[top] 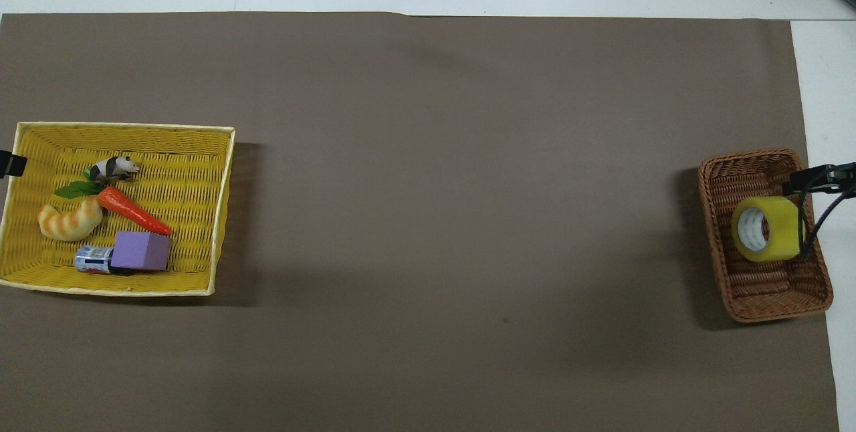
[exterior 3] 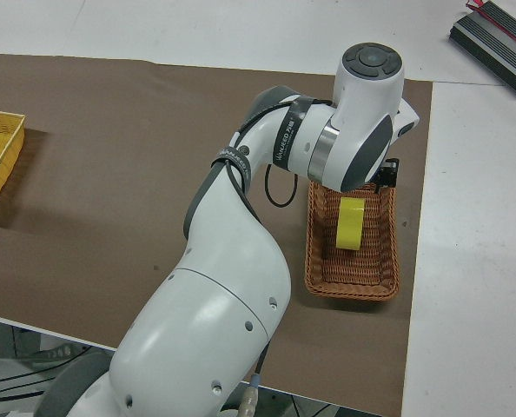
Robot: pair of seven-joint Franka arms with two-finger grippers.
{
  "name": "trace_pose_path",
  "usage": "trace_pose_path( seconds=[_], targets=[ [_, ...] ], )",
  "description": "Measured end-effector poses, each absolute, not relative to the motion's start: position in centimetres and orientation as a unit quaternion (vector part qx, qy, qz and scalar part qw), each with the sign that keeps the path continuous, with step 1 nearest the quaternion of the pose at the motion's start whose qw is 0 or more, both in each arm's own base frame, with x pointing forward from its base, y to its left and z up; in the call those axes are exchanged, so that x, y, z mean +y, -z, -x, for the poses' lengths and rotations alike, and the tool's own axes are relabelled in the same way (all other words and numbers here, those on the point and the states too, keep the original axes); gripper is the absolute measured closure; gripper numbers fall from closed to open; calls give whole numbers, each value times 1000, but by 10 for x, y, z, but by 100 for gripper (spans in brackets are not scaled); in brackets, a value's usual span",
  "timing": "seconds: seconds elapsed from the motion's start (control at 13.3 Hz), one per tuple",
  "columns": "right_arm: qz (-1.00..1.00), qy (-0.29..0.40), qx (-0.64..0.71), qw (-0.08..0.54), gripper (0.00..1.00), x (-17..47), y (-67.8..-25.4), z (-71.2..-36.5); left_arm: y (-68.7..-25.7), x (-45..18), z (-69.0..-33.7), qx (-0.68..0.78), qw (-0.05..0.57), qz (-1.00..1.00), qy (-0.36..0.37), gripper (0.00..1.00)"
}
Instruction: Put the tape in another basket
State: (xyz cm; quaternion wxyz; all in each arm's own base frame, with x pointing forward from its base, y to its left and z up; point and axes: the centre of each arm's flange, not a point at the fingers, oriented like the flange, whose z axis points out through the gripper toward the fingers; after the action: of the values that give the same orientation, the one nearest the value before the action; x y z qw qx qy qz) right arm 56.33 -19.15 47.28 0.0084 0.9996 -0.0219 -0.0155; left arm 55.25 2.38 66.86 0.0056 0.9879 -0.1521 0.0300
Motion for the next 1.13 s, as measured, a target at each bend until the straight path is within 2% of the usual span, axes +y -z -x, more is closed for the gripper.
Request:
trace_pose_path(
  seconds=[0.45,0.75,0.9,1.13],
  targets=[
    [-998,-26,-56,34,0,-79,-558,-559,-669,24,-552,-152,6,-988,-30,0],
    [-998,-22,-59,32,0,17,-568,-554,-669,24,-552,-152,6,-988,-30,0],
    [-998,-13,-57,23,0,12,-579,-552,-669,24,-552,-152,6,-988,-30,0],
    [-997,3,-75,4,0,-15,-624,-542,-669,24,-552,-152,6,-988,-30,0]
  ],
)
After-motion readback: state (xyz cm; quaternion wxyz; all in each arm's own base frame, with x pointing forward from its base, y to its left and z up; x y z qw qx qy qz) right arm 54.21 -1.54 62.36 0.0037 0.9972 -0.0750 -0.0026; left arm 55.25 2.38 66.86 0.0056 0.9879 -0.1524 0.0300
